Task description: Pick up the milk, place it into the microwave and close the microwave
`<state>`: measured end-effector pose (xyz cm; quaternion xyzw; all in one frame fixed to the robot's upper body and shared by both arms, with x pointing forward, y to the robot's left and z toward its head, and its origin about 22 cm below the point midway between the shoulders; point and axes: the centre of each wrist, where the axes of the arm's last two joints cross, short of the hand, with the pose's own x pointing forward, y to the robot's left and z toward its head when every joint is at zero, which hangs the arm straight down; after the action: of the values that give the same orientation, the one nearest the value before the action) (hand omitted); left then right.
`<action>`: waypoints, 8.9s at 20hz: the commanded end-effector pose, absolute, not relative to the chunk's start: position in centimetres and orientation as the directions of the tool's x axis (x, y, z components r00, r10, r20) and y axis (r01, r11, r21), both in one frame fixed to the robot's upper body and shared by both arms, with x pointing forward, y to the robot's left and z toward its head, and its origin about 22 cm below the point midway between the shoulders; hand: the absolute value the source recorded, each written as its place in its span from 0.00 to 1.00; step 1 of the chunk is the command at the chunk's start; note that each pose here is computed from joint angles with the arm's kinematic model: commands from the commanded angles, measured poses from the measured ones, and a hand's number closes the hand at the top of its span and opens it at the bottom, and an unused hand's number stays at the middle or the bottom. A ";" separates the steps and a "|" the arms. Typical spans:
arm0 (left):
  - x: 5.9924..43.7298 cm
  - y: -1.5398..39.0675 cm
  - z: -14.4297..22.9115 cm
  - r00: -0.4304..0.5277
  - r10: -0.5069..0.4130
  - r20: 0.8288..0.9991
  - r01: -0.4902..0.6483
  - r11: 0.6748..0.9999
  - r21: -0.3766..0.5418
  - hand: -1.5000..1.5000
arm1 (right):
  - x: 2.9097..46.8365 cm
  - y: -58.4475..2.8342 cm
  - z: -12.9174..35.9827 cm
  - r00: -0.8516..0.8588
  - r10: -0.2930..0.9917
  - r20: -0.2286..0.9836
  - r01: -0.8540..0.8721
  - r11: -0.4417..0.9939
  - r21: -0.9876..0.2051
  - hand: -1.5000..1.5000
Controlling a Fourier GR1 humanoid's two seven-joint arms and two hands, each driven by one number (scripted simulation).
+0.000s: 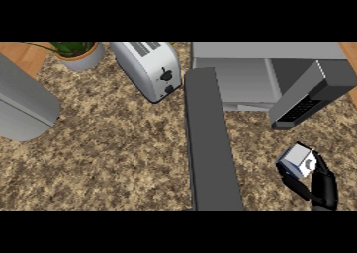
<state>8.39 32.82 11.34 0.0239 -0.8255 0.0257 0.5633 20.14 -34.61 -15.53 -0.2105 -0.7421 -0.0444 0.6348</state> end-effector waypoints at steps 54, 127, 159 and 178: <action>8.8 36.2 9.5 -0.360 0.003 0.933 -0.036 0.999 -0.017 0.00 | 41.5 -18.6 -0.1 -0.360 0.501 0.787 0.109 0.860 -0.498 1.00; 18.1 25.3 6.4 -0.238 0.117 0.964 0.435 0.901 -0.002 1.00 | 35.6 -23.4 -8.7 -0.288 0.052 0.956 -0.072 0.995 -0.076 0.00; 25.8 7.8 -3.2 -0.228 -0.192 0.955 0.635 0.714 0.295 1.00 | 18.8 -35.6 -8.6 -0.355 0.115 0.928 -0.086 0.984 -0.154 0.00; 27.0 3.2 -5.1 -0.277 -0.136 0.951 0.537 0.799 0.270 1.00 | 19.0 -34.9 1.2 -0.480 -0.089 0.873 -0.301 0.951 -0.069 0.00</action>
<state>26.64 4.14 -5.56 -0.1341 -0.7416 -0.2891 0.5903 18.81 -34.90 -0.86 0.0806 -0.8473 0.0937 0.5166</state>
